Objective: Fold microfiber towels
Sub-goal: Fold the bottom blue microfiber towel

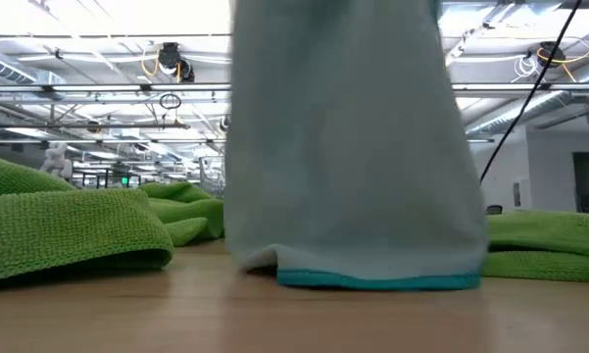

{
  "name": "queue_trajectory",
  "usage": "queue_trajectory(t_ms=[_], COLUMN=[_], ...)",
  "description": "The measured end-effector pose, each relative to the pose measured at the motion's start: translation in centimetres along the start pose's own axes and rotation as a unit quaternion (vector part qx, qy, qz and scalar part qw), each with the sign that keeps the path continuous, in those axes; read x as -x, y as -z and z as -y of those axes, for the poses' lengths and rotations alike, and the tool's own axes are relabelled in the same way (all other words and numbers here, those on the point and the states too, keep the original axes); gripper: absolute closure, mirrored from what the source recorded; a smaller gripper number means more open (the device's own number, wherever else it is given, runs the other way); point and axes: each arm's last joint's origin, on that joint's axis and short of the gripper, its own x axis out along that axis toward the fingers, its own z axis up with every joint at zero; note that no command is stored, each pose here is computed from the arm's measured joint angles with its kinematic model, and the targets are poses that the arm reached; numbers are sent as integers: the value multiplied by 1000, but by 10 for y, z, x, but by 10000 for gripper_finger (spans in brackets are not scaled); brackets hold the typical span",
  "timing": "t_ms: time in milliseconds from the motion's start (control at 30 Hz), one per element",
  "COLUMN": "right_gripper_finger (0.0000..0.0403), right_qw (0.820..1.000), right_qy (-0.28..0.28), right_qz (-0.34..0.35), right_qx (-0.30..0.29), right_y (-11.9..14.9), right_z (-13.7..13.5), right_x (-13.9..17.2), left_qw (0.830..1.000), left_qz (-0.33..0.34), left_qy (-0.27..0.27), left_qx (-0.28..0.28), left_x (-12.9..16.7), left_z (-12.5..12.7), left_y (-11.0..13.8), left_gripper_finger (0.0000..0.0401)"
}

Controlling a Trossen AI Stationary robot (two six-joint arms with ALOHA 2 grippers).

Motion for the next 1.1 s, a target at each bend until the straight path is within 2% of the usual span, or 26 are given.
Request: queue_trajectory(t_ms=[167,300,367,500,600,700,867,1100], right_gripper_finger=[399,399,399,399,399,399,399,399], right_qw=[992,983,983,986,985,982,970,932], right_qy=[102,143,131,72,49,44,46,57], right_qz=[-55,-73,-80,-110,-116,-116,-126,-124], right_qx=[54,90,97,99,115,145,202,336], right_y=[-1,-11,-18,-26,-29,-29,-29,-29], right_z=[27,44,46,44,42,41,43,46], right_x=[1,4,7,15,20,23,23,23], left_qw=[997,995,993,991,992,991,985,968], left_qz=[-53,-65,-57,-34,-14,-3,-22,-69], left_qy=[-51,-75,-76,-62,-56,-82,-109,-162], left_qx=[6,35,66,116,110,103,129,180], left_x=[-47,-67,-68,-62,-59,-63,-70,-61], left_z=[-18,-32,-36,-32,-26,-25,-29,-33], left_y=[11,12,9,4,3,5,12,25], left_gripper_finger=[398,398,398,398,395,380,325,188])
